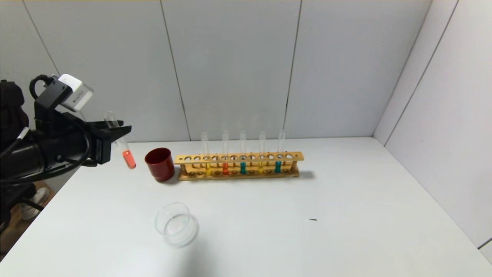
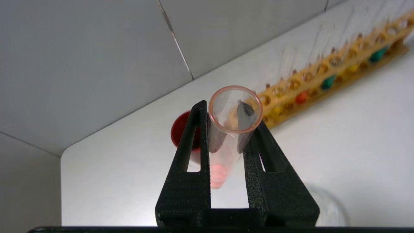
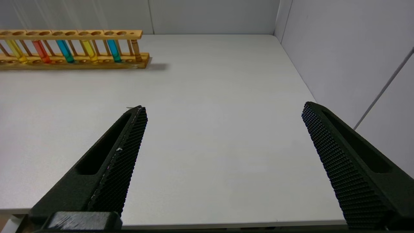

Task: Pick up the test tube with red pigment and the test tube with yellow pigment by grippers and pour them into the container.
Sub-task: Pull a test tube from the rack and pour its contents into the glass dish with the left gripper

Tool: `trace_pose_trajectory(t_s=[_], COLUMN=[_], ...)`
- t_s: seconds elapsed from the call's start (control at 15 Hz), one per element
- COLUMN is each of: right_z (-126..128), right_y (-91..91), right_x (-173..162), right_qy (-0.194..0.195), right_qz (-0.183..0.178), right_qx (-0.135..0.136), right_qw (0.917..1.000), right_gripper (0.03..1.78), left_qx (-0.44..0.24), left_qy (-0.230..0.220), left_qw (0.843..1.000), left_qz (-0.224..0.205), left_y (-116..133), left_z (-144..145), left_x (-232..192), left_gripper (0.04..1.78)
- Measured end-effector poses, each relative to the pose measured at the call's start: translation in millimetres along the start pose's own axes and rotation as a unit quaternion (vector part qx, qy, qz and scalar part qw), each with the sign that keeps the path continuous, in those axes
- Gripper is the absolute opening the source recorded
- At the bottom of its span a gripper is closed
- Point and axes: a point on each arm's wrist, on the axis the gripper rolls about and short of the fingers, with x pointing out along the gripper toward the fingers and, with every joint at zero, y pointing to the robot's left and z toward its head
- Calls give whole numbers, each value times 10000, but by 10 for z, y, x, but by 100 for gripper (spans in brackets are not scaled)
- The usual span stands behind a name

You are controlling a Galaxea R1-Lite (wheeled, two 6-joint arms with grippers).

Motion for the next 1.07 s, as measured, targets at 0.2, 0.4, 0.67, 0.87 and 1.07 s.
trace_pose_trajectory(t_s=[0.2, 0.4, 0.67, 0.87, 1.07], right_z=[0, 0, 0, 0, 0], right_y=[0, 0, 0, 0, 0], right_x=[0, 0, 0, 0, 0], right_qy=[0, 0, 0, 0, 0], right_qz=[-6, -2, -4, -4, -2], right_qx=[0, 0, 0, 0, 0], right_qw=[10000, 10000, 10000, 10000, 10000], right_gripper=[175, 175, 175, 175, 175], left_qx=[405, 1045, 1788, 2383, 2393], left_qy=[182, 402, 36, -34, 263], left_qw=[9990, 9934, 9819, 9687, 9666], left_qz=[-66, -245, -627, -701, -884], left_y=[-76, -134, -158, -165, -226], left_z=[-140, -305, -487, -600, -785], left_x=[-104, -102, 65, 174, 198], left_gripper=[34, 34, 34, 34, 34])
